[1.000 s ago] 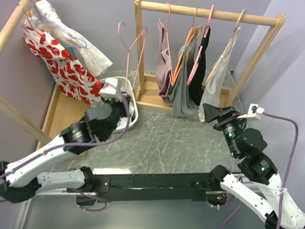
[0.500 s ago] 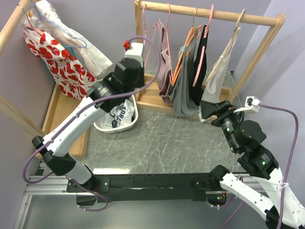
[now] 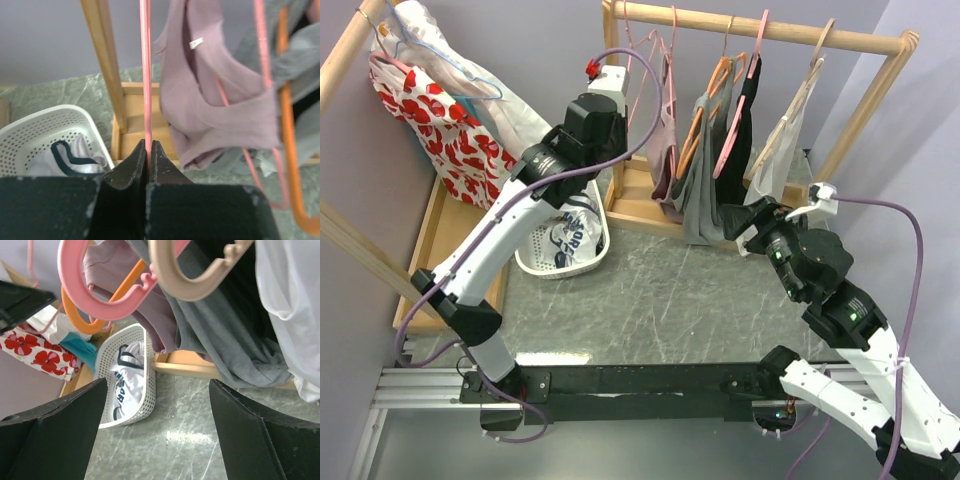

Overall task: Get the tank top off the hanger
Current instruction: Place the hanger at the clothesline.

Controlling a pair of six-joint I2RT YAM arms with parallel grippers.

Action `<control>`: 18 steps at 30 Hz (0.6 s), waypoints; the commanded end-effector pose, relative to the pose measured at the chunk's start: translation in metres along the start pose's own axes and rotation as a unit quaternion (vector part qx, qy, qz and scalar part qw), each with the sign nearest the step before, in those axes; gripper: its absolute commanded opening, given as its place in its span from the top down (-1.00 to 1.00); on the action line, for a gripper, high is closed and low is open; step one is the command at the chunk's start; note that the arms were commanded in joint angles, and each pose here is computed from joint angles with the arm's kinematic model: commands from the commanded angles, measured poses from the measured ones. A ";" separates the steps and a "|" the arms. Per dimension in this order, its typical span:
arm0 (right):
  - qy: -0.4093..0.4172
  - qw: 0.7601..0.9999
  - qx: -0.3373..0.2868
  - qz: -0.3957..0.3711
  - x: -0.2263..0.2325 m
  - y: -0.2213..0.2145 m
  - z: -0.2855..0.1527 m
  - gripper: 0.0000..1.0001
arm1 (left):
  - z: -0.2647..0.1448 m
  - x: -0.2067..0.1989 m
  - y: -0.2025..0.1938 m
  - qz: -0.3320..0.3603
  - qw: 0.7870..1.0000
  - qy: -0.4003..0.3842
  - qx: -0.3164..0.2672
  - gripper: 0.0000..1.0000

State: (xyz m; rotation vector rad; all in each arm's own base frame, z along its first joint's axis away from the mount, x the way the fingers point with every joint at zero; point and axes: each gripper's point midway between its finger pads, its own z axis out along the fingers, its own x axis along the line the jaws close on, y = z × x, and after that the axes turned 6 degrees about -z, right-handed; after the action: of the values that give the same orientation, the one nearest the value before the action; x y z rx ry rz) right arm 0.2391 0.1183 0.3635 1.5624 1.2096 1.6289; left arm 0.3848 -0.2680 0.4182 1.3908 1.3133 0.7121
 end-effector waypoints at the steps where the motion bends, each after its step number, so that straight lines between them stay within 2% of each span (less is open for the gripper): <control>1: 0.032 0.999 -0.031 0.002 0.020 0.030 -0.001 -0.80 | 0.014 0.009 0.002 0.005 1.000 0.017 -0.005 0.98; 8: 0.039 0.999 -0.029 -0.009 0.025 0.035 0.000 -0.80 | 0.025 0.023 -0.006 0.003 0.999 0.043 -0.001 0.98; 9: 0.047 0.998 -0.033 -0.011 0.027 0.037 -0.003 -0.80 | 0.024 0.026 -0.009 0.002 0.999 0.046 0.000 0.93; 11: 0.067 0.997 -0.036 -0.011 0.033 0.039 -0.007 -0.79 | 0.021 0.028 -0.010 0.000 0.999 0.047 -0.002 0.72; 12: 0.075 0.996 -0.042 -0.010 0.034 0.042 -0.011 -0.79 | 0.017 0.030 -0.013 -0.002 0.999 0.046 -0.001 0.43; 14: 0.086 0.995 -0.050 -0.012 0.037 0.046 -0.015 -0.79 | 0.012 0.030 -0.012 -0.006 0.999 0.039 -0.008 0.17; 15: 0.082 0.995 -0.054 -0.011 0.034 0.047 -0.017 -0.79 | 0.005 0.030 -0.012 -0.008 0.999 0.031 -0.009 -0.19; 16: 0.076 0.996 -0.055 -0.012 0.032 0.048 -0.017 -0.79 | 0.002 0.029 -0.010 -0.009 1.000 0.025 -0.011 -0.32; 18: 0.058 0.996 -0.059 -0.016 0.024 0.048 -0.017 -0.79 | -0.009 0.029 -0.003 -0.016 1.000 0.013 -0.024 -0.39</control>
State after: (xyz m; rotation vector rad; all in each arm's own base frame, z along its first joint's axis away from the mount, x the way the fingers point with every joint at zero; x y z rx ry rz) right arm 0.2322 0.1284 0.3939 1.4426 1.2536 1.7261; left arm 0.3996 -0.2511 0.3534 1.4777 1.4194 0.7608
